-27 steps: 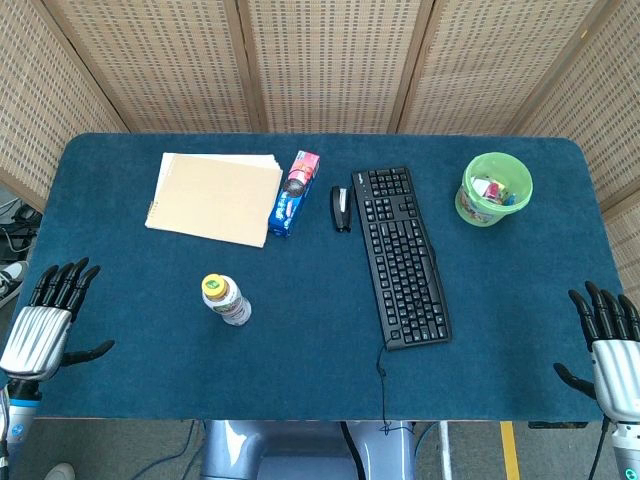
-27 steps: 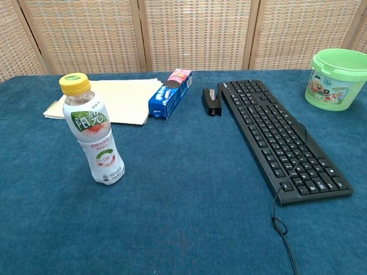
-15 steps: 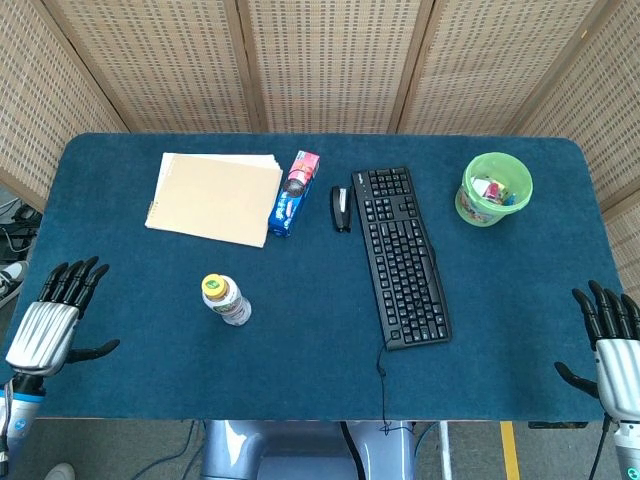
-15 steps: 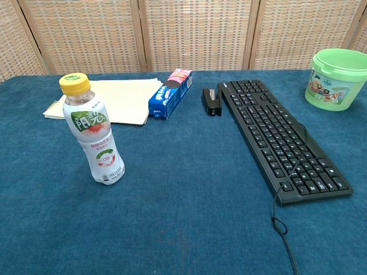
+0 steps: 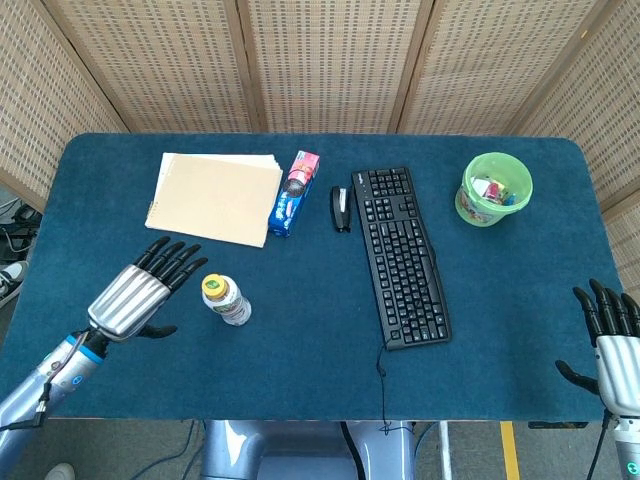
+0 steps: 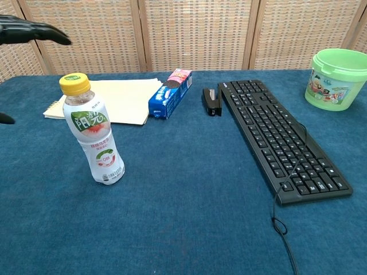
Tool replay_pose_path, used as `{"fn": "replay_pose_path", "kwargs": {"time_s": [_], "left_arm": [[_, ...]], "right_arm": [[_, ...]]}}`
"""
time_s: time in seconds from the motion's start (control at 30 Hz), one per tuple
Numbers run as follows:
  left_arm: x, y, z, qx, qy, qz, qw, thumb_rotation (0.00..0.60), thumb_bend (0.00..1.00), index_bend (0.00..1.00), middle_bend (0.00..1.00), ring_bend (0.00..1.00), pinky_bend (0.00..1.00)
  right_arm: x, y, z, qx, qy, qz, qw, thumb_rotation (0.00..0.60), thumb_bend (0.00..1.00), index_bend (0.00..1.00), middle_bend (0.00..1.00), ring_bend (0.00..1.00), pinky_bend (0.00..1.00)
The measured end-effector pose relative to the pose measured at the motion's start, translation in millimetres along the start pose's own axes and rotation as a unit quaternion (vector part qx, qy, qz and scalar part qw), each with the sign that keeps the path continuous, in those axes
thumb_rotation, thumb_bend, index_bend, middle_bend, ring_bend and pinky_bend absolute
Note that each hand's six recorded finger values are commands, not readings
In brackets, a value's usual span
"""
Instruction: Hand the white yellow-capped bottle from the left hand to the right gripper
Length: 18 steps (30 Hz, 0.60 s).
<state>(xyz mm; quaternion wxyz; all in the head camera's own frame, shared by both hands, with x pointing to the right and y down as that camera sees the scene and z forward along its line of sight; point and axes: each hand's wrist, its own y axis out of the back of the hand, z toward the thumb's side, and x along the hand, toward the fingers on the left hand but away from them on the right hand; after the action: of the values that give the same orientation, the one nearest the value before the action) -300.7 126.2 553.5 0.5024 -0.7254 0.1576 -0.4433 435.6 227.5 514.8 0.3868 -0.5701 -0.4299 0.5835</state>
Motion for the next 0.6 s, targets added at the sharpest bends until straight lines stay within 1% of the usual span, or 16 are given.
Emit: {"fn": "replay_pose_path", "kwargs": {"time_s": [0.17,0.33,0.4,0.47,0.57,0.6], "left_arm": [[21.8,4.0,10.8,0.032,-0.018,-0.007,0.9993,0.600,0.00,0.00,0.00,0.00,0.00],[33.2,-3.2,16.3,0.037,-0.019,-0.029,0.9987,0.600,0.00,0.00,0.00,0.00,0.01],[36.8,-6.9,18.0,0.036,-0.019,-0.040,0.9984,0.600,0.00,0.00,0.00,0.00,0.05],[41.1,-8.5,19.7,0.036,-0.018,-0.043,0.9983,0.600,0.00,0.00,0.00,0.02,0.09],[48.6,-11.8,23.0,0.031,-0.015,-0.042,0.9985,0.600,0.00,0.00,0.00,0.13,0.18],[50.6,-13.0,23.5,0.027,-0.013,-0.043,0.9986,0.600,0.00,0.01,0.01,0.15,0.20]], "right_arm": [[-0.1,-0.5,0.0,-0.002,0.000,0.002,1.0000,0.600,0.00,0.10,0.00,0.00,0.00],[-0.5,-0.3,-1.6,-0.007,-0.003,0.003,1.0000,0.600,0.00,0.10,0.00,0.00,0.00],[-1.0,-0.7,-2.5,-0.009,-0.005,0.005,0.9999,0.600,0.00,0.10,0.00,0.00,0.00],[-1.2,-0.8,-3.6,-0.010,-0.006,0.005,0.9999,0.600,0.00,0.10,0.00,0.00,0.00],[-1.5,-0.6,-4.0,-0.010,-0.006,0.005,0.9999,0.600,0.00,0.10,0.00,0.00,0.00],[-1.6,-0.8,-4.0,-0.010,-0.006,0.005,0.9999,0.600,0.00,0.10,0.00,0.00,0.00]]}}
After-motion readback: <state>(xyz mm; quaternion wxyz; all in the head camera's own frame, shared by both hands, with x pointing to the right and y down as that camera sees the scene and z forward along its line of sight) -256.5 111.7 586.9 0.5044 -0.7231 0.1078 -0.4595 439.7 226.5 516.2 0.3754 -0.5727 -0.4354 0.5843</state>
